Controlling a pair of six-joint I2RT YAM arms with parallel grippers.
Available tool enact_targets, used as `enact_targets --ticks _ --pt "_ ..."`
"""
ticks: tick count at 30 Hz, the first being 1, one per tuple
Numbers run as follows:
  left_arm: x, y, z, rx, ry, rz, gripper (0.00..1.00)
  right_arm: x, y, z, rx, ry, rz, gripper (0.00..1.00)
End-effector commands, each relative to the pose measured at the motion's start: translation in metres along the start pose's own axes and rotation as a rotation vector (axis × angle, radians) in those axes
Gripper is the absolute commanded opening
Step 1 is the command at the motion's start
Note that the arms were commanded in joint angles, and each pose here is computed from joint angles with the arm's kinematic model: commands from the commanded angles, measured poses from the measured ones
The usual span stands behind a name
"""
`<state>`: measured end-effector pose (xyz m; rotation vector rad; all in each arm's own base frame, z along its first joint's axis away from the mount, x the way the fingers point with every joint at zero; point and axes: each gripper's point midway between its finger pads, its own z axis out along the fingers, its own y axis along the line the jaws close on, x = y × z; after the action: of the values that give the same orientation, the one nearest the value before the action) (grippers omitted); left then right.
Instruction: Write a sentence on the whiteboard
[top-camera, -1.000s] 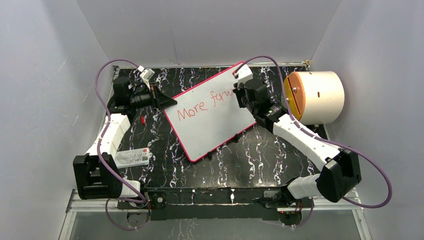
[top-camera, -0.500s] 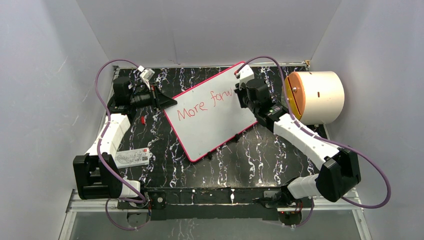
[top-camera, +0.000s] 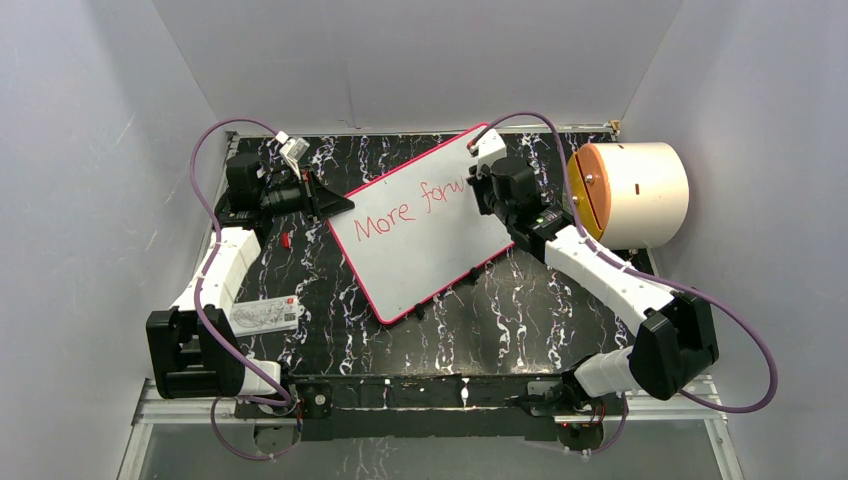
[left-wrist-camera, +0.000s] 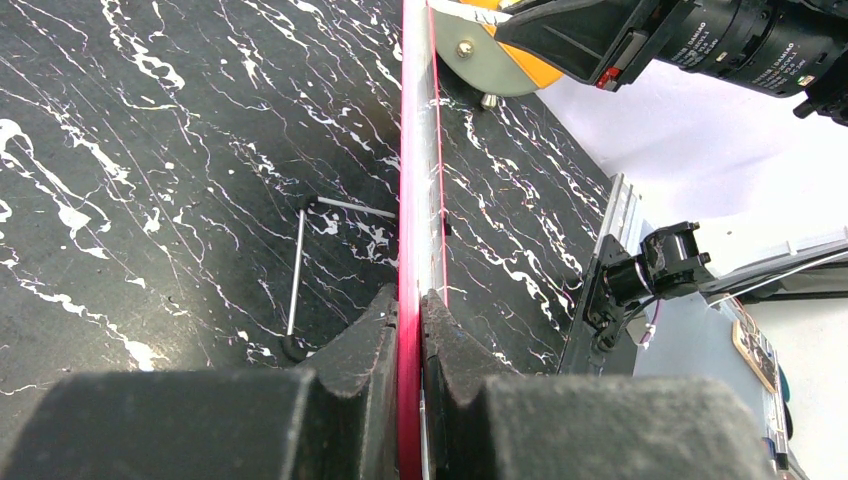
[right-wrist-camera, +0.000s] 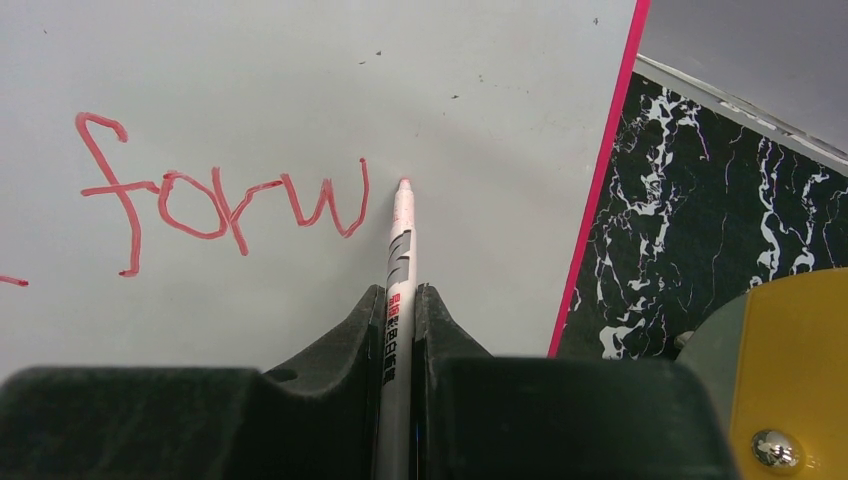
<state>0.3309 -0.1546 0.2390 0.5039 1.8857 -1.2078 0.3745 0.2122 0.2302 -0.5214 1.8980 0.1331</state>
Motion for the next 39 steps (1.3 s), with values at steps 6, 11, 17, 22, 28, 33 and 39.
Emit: enact_targets --ticks 6,11,17,22,28,33,39 --pt "0.045 0.015 0.009 -0.045 0.11 -0.1 0.0 -0.036 0.006 -0.002 -0.05 -0.125 0.021 0.0" --pt "0.045 0.015 0.009 -0.047 0.11 -0.1 0.0 -0.031 0.009 -0.002 -0.068 -0.105 0.018 0.0" --pt "0.045 0.015 0.009 -0.049 0.111 -0.103 0.0 -0.014 0.013 -0.005 -0.09 -0.044 0.013 0.0" --pt "0.045 0.015 0.009 -0.048 0.111 -0.103 0.0 -0.001 0.014 -0.009 -0.098 -0.006 0.011 0.0" --pt "0.045 0.015 0.009 -0.048 0.111 -0.103 0.0 0.01 0.015 -0.01 -0.097 0.03 0.005 0.0" --pt "0.045 0.015 0.009 -0.048 0.111 -0.104 0.0 0.015 0.013 -0.009 -0.089 0.042 -0.001 0.0" --pt "0.046 0.015 0.009 -0.046 0.111 -0.103 0.0 0.014 0.005 -0.007 -0.044 0.043 -0.008 0.0"
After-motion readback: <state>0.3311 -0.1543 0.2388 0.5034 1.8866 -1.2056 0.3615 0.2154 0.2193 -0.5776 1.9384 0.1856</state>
